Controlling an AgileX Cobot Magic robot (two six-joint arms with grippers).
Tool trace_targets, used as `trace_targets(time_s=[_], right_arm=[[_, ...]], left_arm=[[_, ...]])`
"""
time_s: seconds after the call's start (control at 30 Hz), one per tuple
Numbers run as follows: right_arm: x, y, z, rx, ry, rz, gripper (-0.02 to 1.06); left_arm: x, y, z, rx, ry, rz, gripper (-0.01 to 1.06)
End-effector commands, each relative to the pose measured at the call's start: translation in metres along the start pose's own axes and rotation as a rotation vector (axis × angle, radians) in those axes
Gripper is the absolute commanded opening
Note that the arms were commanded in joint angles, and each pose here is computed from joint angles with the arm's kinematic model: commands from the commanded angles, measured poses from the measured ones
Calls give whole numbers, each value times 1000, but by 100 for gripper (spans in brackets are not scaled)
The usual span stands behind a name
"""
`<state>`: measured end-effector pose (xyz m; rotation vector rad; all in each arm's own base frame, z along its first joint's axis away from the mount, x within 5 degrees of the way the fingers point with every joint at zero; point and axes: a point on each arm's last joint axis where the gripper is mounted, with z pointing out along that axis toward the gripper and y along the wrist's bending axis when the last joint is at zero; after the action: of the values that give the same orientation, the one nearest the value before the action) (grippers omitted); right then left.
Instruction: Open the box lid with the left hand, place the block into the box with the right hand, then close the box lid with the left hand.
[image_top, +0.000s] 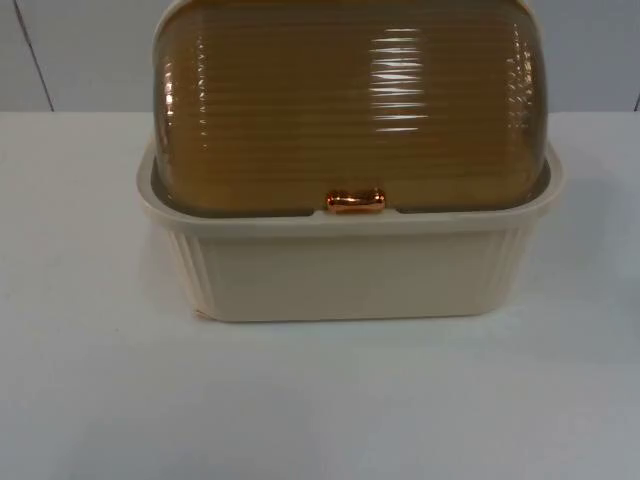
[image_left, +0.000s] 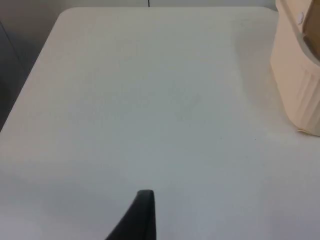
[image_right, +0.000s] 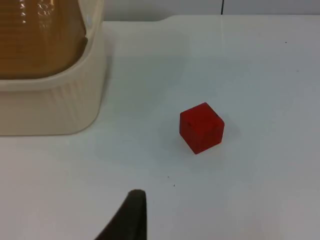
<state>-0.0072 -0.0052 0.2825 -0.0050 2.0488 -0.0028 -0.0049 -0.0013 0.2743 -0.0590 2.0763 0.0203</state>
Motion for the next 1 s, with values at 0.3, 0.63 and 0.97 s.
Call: trace_targets(time_s=[0.3, 0.63, 0.97], right_arm=[[-55, 3, 15, -8, 29, -12, 105], [-84, 7, 82, -9, 219, -24, 105], [-82, 9, 120, -8, 363, -31, 105]], left_arm=[[-34, -6, 15, 69, 52, -48, 105], [-73, -8, 53, 80, 171, -79, 105], [-81, -19, 96, 206, 300, -97, 88]])
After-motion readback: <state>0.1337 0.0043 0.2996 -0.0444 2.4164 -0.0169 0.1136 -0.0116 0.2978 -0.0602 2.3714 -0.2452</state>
